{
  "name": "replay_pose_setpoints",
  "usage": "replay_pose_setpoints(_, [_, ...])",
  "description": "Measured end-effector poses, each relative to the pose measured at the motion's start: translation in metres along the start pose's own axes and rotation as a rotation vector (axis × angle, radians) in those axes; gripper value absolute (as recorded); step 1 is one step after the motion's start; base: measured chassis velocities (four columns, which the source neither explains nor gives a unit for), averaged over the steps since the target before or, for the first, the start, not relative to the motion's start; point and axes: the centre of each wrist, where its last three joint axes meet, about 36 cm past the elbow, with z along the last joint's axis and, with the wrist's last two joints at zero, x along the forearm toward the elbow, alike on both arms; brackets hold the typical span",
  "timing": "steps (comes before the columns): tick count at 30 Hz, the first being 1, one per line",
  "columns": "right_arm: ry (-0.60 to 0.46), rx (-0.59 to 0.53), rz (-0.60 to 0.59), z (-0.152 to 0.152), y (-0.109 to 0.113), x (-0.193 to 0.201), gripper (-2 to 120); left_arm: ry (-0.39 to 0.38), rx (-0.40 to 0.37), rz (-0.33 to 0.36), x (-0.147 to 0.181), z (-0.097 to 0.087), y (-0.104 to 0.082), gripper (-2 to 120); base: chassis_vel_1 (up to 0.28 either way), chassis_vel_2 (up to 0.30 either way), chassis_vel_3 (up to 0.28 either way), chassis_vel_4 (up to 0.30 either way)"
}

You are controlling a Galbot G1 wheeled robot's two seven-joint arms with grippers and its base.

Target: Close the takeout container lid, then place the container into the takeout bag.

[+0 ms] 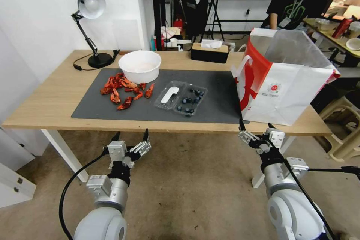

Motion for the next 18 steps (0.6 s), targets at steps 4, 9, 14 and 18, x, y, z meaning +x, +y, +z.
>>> replay_pose_setpoints(4, [-0.001,-0.042,-0.023,-0.003,0.011,-0.008,100,-0.006,-0.003,-0.003,-0.001,0.000,0.001,100,0.000,0.000,0.000,0.000])
replay_pose_setpoints(9, [0.023,-0.099,-0.057,-0.012,0.032,-0.016,100,-0.011,-0.011,-0.002,-0.002,0.000,0.003,100,0.000,0.000,0.000,0.000])
replay_pose_setpoints(14, [0.058,-0.127,-0.080,-0.013,0.051,-0.026,100,-0.010,-0.014,0.001,-0.003,0.002,0.004,100,0.000,0.000,0.000,0.000])
replay_pose_setpoints(18, [0.088,-0.127,-0.092,-0.006,0.068,-0.039,100,-0.011,-0.014,-0.006,-0.001,0.002,0.005,100,0.000,0.000,0.000,0.000])
